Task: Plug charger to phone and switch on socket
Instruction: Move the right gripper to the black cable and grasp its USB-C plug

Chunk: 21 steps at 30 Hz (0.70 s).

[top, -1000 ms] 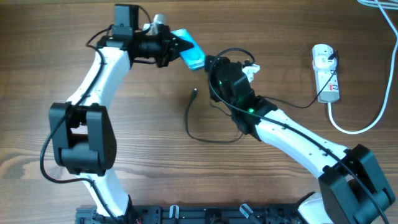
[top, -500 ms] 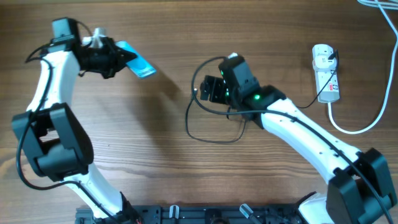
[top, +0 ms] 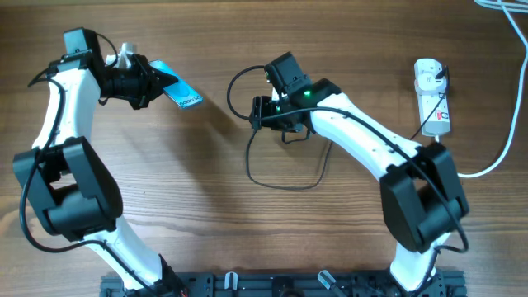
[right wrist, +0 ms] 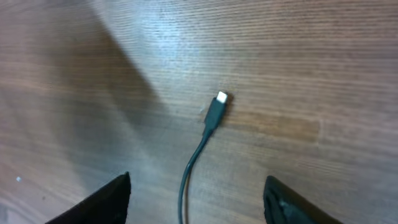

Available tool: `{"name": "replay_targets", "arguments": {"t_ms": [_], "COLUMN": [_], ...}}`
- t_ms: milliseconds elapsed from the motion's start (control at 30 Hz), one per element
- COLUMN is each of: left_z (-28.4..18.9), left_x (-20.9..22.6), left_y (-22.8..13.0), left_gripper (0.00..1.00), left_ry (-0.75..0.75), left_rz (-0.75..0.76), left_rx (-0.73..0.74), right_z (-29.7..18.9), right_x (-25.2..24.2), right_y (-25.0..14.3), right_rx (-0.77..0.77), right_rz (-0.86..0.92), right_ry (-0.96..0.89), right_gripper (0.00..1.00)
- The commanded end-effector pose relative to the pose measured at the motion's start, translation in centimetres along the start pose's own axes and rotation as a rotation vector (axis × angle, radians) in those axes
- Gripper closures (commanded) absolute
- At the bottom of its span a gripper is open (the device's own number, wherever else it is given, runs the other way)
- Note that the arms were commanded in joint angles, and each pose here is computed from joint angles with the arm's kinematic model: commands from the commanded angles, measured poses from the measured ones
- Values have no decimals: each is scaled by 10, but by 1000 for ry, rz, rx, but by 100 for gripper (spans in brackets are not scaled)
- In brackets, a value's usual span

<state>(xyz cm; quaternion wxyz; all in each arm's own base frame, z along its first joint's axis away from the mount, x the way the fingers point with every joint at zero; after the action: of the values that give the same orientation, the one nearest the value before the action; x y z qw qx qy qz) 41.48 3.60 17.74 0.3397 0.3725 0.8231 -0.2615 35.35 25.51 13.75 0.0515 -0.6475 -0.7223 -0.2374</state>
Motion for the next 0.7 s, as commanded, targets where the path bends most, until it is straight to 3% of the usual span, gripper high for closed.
{"name": "replay_targets", "arguments": {"t_ms": [0,33,600,667], "left_z": [-6,-6,-6,-6], "left_x": [-13,-13,-13,-13], "left_y": [-4,-4,-4,-4], "left_gripper": [96,96,96,96], "left_ry": [-26,-26,-26,-26], "left_rz": [59,60,59,59], "left_rx": [-5,-5,-5,-5], "right_z": [19,26,86,90], "right_x": [1,3,-11,-13], "right_y": [1,0,-5,-7], "right_rx": [-1,0,9,16], "right_rz": [31,43,62,87], "right_ry": [-8,-6,-36,-41], "right_gripper": [73,77,77,83]}}
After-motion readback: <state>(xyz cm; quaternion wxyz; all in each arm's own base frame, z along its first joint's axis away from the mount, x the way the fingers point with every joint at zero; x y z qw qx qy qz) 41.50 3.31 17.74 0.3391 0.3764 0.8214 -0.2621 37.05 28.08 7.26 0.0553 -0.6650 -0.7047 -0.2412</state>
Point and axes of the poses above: each gripper's point midway between its finger pads, its own z axis out along the fingers, its own x axis along the line the jaws close on, y = z × x, the point moved 8 cm from there along -z, back along the fingers, and after that the axes turned 6 degrees about -z, right-handed, at the moved point
